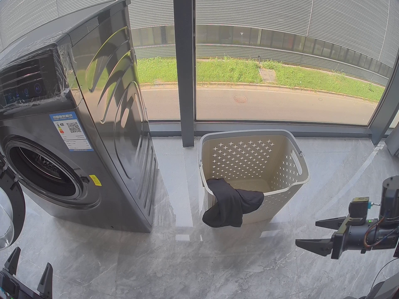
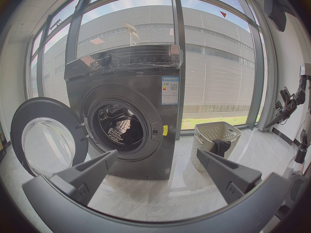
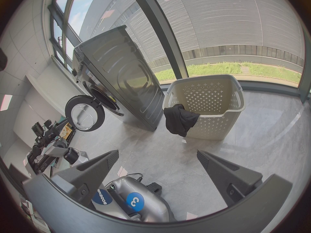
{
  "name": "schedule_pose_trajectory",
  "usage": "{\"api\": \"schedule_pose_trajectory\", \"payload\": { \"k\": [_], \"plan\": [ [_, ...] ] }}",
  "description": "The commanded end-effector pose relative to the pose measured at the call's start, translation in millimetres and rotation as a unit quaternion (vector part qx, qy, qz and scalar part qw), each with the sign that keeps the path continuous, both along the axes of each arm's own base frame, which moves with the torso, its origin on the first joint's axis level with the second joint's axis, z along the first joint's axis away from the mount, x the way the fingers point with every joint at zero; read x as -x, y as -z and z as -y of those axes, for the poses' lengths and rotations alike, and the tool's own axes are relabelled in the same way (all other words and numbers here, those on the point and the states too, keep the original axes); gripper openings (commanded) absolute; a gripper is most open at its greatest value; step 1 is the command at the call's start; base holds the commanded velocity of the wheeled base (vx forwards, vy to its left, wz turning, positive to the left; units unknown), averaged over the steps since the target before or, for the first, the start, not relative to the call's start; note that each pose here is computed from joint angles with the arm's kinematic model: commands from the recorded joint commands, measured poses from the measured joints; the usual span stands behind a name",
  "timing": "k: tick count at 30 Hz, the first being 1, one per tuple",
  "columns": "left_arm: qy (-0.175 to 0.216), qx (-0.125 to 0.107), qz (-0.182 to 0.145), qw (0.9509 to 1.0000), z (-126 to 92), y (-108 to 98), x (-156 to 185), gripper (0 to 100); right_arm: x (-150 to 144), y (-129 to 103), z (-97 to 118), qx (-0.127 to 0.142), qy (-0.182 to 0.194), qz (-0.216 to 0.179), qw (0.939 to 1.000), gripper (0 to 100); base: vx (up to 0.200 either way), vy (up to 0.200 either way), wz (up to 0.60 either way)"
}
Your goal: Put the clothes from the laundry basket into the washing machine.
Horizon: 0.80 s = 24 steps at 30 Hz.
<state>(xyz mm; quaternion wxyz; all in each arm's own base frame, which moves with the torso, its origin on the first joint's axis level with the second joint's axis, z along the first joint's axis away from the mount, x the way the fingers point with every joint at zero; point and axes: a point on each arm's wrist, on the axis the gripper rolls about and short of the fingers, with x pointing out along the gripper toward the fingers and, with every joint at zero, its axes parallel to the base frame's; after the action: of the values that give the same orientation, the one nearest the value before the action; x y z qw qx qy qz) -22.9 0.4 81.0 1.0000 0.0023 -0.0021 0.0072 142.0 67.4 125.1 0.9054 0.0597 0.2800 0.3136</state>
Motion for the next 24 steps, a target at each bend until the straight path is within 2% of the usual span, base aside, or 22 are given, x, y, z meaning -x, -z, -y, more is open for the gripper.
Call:
{"api": "schedule_pose_trajectory", "payload": {
  "k": [1,6,7,12,24],
  "plan": [
    [0.000,-0.001,0.000,1.0000,0.0,4.8,0.0,100,-35.1,32.1,-17.0,0.030,0.013,-0.059,0.9977,100,0.000,0.000,0.00],
    [0.000,-0.001,0.000,1.0000,0.0,4.8,0.0,100,-58.6,51.8,-26.5,0.040,0.028,-0.058,0.9971,100,0.000,0.000,0.00],
    [0.000,-0.004,0.000,1.0000,0.0,4.8,0.0,100,-69.4,61.7,-31.5,0.042,0.037,-0.055,0.9969,100,0.000,0.000,0.00],
    [0.003,-0.005,0.000,1.0000,0.2,4.8,0.0,100,-81.4,76.1,-44.6,0.023,0.039,-0.058,0.9973,100,0.000,0.000,0.00],
    [0.004,-0.003,0.000,1.0000,0.2,4.8,0.0,100,-116.6,110.0,-65.4,0.032,0.050,-0.054,0.9968,100,0.000,0.000,0.00]
  ]
}}
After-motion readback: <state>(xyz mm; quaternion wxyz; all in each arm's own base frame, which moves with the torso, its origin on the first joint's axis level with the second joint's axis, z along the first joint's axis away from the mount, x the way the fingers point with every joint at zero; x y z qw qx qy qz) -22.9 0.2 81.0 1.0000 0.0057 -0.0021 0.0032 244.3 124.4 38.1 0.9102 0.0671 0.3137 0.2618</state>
